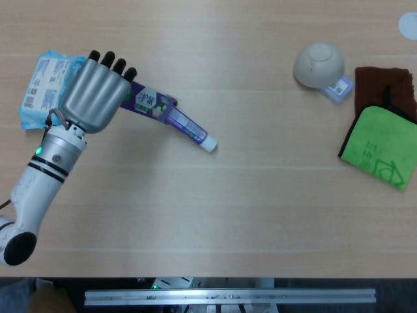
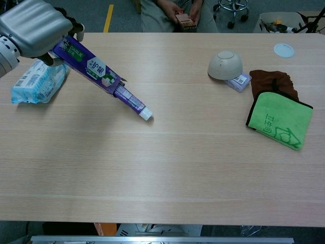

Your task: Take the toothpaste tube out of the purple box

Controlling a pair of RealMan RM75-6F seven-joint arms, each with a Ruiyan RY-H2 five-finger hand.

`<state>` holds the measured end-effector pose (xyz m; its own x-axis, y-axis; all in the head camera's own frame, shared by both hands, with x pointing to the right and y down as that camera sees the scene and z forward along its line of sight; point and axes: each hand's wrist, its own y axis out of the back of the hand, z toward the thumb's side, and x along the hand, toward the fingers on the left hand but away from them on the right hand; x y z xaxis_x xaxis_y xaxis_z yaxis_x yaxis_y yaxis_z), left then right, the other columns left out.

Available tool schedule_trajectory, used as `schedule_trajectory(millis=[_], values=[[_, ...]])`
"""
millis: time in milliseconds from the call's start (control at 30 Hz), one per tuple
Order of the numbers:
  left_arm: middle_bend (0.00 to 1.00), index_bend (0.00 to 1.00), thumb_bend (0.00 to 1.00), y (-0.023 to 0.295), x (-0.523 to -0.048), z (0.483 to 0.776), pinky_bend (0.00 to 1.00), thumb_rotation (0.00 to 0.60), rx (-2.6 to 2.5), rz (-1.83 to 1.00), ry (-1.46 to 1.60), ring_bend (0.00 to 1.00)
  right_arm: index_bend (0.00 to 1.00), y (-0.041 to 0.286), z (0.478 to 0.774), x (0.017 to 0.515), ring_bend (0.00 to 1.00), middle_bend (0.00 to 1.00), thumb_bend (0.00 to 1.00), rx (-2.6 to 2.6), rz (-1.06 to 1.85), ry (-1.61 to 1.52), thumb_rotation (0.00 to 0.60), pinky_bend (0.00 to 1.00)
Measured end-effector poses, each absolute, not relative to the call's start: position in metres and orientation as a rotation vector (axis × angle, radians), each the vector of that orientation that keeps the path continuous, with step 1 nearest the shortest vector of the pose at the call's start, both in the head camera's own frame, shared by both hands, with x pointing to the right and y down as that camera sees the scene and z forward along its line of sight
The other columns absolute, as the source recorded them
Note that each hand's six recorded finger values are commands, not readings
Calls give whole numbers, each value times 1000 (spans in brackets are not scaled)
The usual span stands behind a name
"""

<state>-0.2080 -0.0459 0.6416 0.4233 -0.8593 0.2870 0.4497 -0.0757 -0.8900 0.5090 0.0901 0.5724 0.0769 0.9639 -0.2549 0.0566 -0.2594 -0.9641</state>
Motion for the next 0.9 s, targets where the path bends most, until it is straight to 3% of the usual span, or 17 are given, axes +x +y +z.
schedule_trajectory(millis=[467, 900], values=[[401, 359, 210, -50, -219, 640, 470, 600, -1257, -1165, 449, 321, 415, 89, 574, 509, 410, 424, 200, -1485, 1314, -1066, 600, 416], [396, 363, 209, -18, -226, 651, 468, 600, -1550, -1085, 335, 317, 415, 88, 576, 505, 410, 424, 200, -1490, 1313, -1057, 600, 416]])
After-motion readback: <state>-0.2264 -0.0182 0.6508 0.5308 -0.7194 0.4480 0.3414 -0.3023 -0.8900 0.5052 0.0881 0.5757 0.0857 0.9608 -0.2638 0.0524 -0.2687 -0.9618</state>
